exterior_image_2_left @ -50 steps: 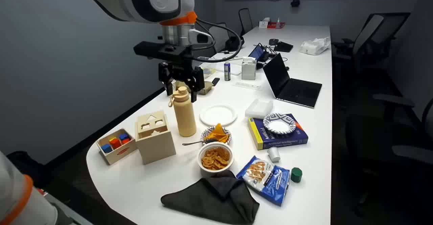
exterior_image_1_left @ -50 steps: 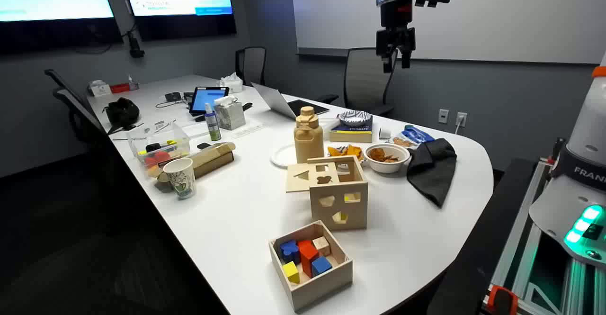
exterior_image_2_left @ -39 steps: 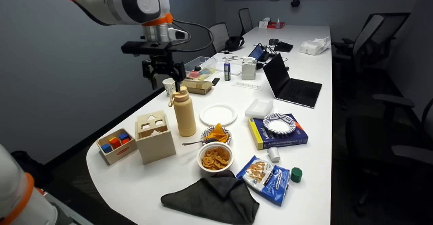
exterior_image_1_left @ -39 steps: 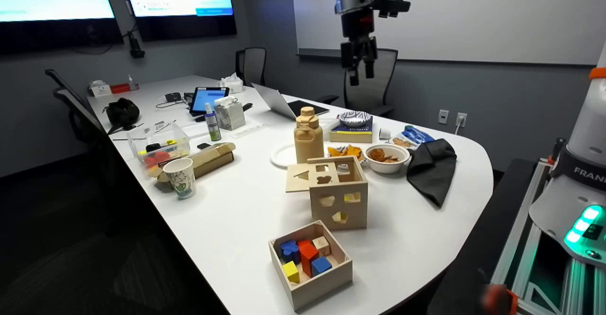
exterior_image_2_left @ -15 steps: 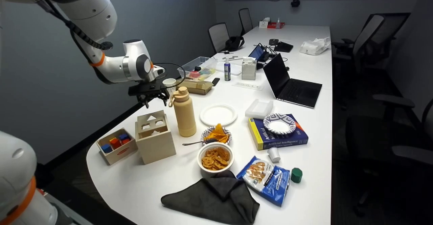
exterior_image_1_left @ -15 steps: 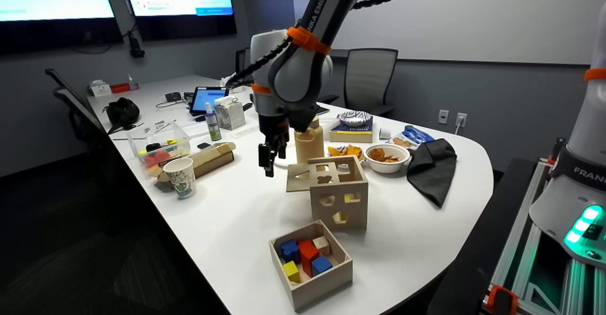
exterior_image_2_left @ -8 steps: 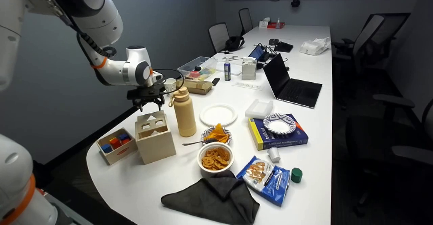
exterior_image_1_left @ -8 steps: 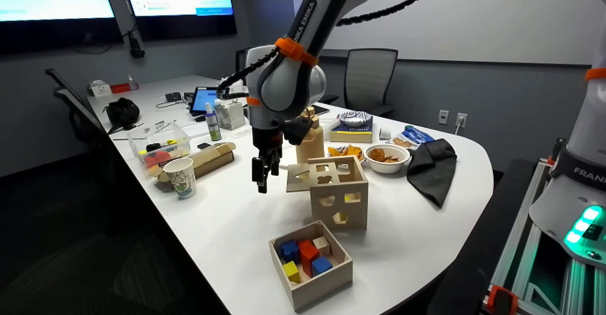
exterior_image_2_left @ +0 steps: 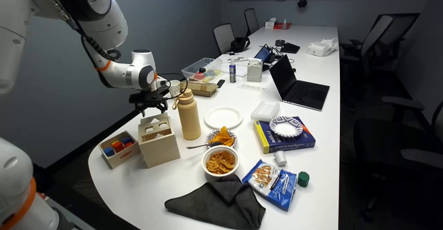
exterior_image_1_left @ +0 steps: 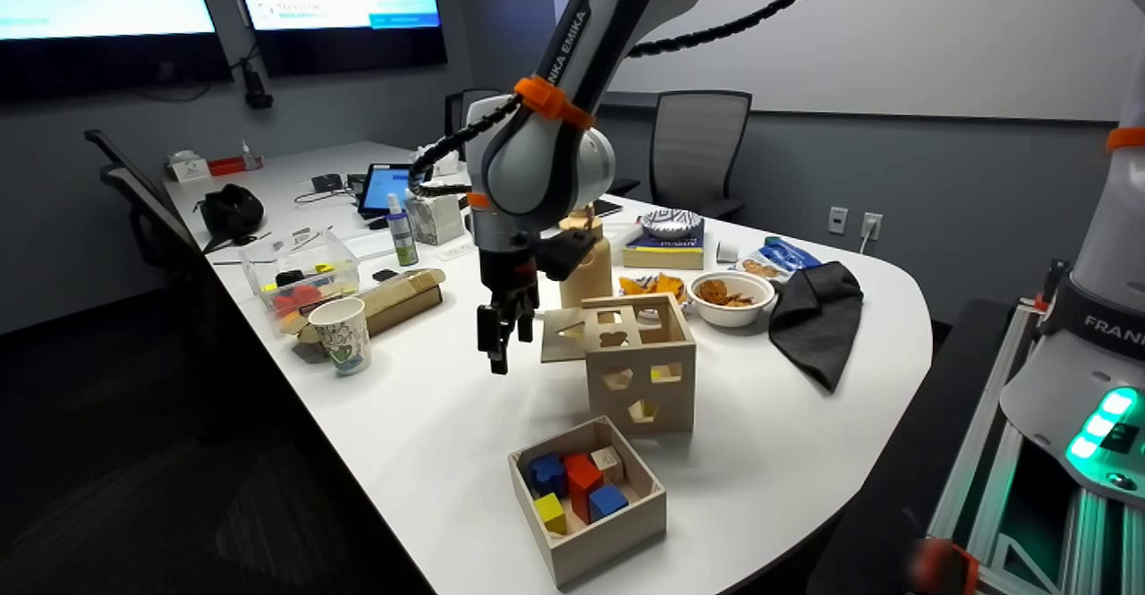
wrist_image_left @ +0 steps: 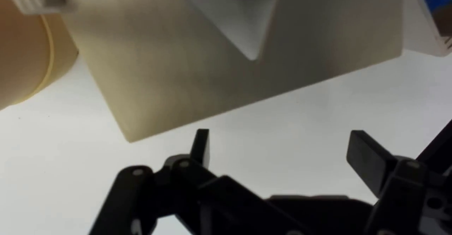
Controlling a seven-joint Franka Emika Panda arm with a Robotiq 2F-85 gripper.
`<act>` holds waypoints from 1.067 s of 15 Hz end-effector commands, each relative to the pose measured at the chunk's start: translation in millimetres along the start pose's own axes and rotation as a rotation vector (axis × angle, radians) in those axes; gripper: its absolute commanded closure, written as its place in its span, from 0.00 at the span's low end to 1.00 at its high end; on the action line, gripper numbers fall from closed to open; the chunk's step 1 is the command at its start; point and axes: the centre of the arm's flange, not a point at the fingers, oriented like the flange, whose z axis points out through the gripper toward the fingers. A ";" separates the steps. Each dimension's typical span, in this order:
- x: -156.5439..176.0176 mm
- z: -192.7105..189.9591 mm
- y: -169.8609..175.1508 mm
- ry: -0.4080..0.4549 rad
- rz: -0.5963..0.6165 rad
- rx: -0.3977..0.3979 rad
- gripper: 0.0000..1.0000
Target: Close the cube-shaped wooden object, then place the orange cube and blue cube in it
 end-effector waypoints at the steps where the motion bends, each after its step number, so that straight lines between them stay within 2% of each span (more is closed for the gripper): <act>1: -7.8 0.9 -2.7 -0.045 0.053 0.011 0.00; 4: -14.7 1.4 -4.9 -0.074 0.092 -0.003 0.00; 16: -35.6 -17.9 -20.3 -0.069 0.196 -0.092 0.00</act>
